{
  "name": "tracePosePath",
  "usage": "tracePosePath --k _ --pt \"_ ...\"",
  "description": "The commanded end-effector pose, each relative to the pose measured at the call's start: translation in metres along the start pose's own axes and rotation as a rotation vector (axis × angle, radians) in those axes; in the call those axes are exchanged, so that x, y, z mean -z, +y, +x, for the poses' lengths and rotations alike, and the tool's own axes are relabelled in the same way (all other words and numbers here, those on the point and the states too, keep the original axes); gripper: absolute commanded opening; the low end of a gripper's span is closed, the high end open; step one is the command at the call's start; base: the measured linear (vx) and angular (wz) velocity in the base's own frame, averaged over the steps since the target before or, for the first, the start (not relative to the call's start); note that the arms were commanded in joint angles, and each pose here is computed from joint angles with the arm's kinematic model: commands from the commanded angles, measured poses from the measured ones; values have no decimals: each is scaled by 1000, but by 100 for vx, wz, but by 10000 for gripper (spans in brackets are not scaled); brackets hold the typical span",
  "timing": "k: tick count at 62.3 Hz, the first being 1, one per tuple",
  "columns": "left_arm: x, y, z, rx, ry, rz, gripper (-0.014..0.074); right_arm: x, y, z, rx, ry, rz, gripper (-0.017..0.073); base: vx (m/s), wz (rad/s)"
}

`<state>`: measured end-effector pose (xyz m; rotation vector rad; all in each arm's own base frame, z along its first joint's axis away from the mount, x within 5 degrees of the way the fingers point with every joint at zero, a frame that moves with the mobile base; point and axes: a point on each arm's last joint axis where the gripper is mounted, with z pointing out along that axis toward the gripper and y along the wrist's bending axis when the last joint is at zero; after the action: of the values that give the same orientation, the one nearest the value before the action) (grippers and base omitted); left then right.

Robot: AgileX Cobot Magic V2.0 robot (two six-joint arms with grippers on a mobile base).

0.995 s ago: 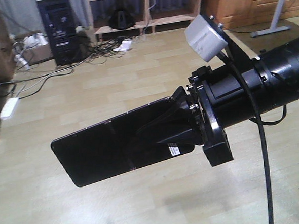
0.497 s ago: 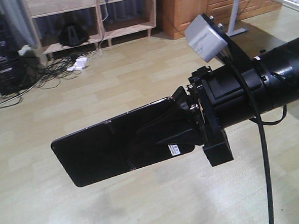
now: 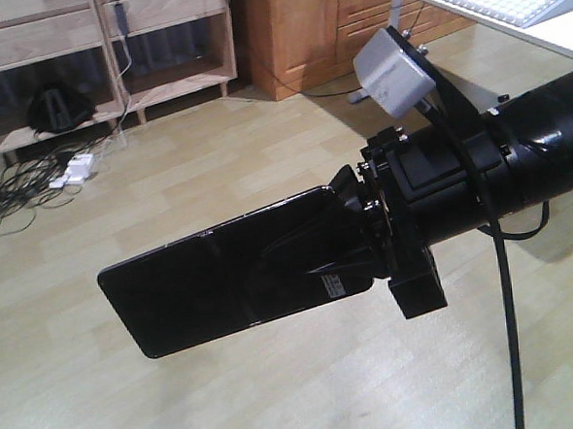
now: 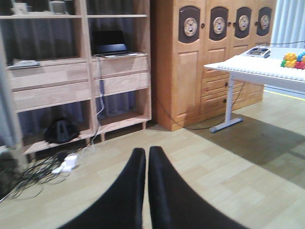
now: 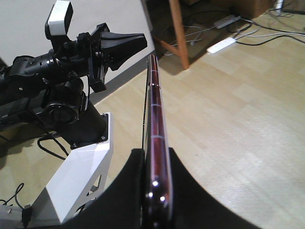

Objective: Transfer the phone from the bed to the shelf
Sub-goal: 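Hold the phone in the right gripper while the base drives to the shelf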

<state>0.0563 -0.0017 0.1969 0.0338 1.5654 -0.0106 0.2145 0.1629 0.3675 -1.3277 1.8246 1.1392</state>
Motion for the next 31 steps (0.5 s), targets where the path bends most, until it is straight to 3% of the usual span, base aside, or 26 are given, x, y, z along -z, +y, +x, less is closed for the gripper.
tracePosePath --k 1,31 --pt "2 1 -15 19 -105 -5 1 10 18 -14 27 -75 -68 -3 51 -23" --pt "2 1 -15 19 -105 -5 1 10 18 -14 27 -77 -63 -3 51 -20"
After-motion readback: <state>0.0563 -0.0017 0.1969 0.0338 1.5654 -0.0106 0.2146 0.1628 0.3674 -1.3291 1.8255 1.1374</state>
